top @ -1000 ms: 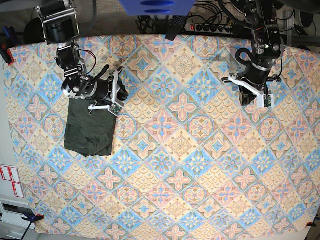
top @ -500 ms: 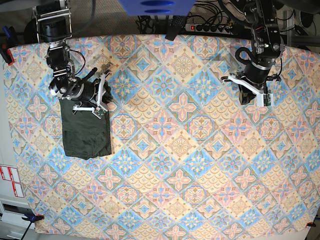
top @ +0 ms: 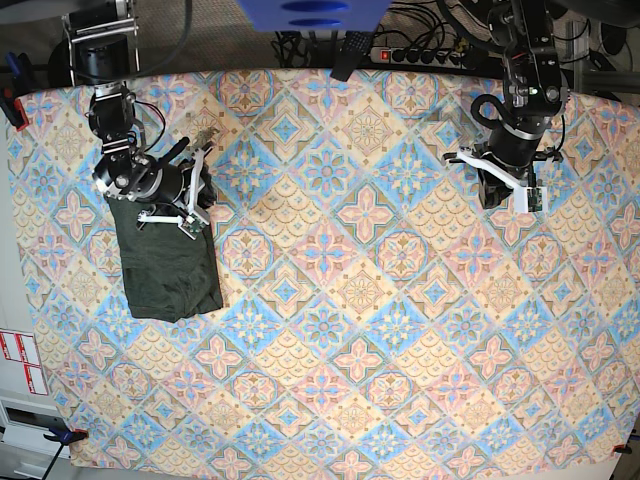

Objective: Fold the T-shirt properly

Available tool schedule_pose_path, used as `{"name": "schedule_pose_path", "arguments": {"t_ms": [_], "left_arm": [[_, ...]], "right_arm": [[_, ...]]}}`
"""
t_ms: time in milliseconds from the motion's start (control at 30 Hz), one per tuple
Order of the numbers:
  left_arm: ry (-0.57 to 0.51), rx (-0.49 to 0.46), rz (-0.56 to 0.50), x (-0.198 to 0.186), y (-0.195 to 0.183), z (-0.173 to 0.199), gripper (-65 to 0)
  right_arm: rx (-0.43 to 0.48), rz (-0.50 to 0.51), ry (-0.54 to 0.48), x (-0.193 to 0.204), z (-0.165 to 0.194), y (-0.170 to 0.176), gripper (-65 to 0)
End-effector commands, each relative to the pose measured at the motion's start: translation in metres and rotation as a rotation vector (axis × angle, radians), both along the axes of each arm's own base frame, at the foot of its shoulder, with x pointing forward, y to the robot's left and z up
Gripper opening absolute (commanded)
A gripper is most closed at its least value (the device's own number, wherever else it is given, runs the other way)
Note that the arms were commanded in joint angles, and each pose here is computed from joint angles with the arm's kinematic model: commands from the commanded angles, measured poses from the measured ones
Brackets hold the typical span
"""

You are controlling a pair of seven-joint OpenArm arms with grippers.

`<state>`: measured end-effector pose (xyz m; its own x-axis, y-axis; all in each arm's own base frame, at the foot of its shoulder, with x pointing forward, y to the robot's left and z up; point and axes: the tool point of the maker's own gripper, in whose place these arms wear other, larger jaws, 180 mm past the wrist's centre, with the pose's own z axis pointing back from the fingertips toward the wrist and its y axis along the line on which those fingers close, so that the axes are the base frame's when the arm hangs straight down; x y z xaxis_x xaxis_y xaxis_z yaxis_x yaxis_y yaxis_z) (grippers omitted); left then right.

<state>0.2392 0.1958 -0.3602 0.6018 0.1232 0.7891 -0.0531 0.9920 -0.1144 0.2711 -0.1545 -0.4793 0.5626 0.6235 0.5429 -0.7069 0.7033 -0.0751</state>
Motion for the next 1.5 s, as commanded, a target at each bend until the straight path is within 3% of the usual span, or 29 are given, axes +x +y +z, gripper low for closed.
{"name": "schedule_pose_path", "arguments": {"t_ms": [0,500,833,1033,1467], "left_arm": [[-0.04,0.003,-0.005,0.004,0.0,0.01,-65.0],[0.001,0.02,-0.024,-0.023,-0.002,0.009,-65.0],[0.144,0.037,-0.041,-0.082,-0.001,-0.011,-65.0],[0.25,0.035,-0.045,-0.123,-0.001,-0.026,-65.0],[0.441,0.026,-0.053,-0.197,-0.003,-0.043,-65.0]], "right_arm": [[-0.033,0.008,-0.02,0.007,0.007,-0.005,-60.6],[-0.027,0.109,-0.216,-0.019,0.083,0.033,-60.6],[-0.079,-0.112,-0.123,-0.082,0.075,-0.022,-60.7],[-0.125,-0.158,-0.043,-0.132,0.071,-0.043,-65.0],[0.041,-0.384,0.063,-0.191,0.081,-0.071,-65.0]]}}
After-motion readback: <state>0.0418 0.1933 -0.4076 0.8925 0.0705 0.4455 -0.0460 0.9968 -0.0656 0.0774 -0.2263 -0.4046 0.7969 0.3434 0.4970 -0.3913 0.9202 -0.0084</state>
